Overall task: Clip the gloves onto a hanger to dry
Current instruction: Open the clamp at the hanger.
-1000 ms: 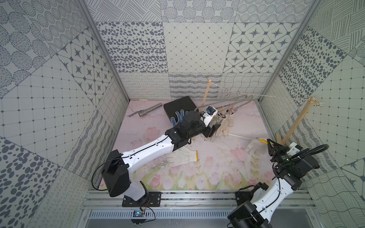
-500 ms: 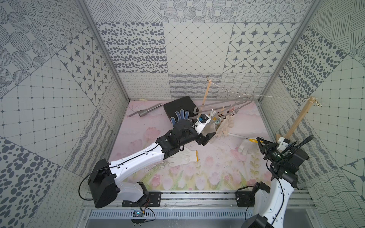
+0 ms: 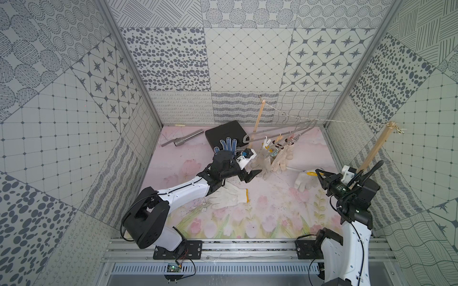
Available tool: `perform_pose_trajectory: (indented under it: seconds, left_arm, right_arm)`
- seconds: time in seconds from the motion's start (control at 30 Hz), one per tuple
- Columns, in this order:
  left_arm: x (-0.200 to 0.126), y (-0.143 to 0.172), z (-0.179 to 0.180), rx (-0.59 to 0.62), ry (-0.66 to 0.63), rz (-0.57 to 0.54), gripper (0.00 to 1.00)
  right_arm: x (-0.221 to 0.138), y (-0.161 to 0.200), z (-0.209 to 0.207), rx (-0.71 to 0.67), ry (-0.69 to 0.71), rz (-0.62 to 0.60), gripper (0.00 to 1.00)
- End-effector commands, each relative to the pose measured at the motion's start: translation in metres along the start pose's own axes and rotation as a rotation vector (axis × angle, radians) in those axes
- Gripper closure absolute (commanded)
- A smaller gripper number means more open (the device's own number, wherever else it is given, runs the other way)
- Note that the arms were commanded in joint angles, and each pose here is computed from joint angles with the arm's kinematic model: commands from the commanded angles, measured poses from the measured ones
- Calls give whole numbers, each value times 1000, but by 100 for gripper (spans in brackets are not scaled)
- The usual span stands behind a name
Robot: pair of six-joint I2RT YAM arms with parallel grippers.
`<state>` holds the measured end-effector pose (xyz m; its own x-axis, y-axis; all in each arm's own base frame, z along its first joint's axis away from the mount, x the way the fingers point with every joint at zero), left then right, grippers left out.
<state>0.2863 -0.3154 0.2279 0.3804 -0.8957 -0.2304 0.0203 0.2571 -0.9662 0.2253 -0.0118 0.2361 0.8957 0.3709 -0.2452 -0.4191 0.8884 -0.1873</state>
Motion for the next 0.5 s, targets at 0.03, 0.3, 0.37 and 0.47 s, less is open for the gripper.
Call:
perform_pose_trajectory:
  seconds: [0.03,0.3,0.37,0.47]
  left_arm:
    - [8,-37,-11,280,217,-267,16]
    - [26,-38,-4,405,250,-386,15]
    - [31,-38,1,411,274,-388,15]
    - [33,-41,4,440,328,-427,16]
  right_arm:
    - [1,-6,10,-52,-39,-28,100]
    - [2,-7,15,-53,-65,-14,100]
    - [1,-6,17,-56,-70,-11,100]
    - [-1,-5,20,-60,-78,-13,100]
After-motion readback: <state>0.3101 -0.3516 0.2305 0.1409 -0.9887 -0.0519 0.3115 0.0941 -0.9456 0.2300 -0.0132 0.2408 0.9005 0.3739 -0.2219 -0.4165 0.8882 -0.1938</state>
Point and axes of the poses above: each gripper's point midway between its finger pads, its own x axis out along the fingers, its own z axis along the line the jaws close on, y = z × x, the point moved 4 cm from there along -x, back along the fingers, and after that the axes turned 2 degrees about x, right-handed, at the moved point
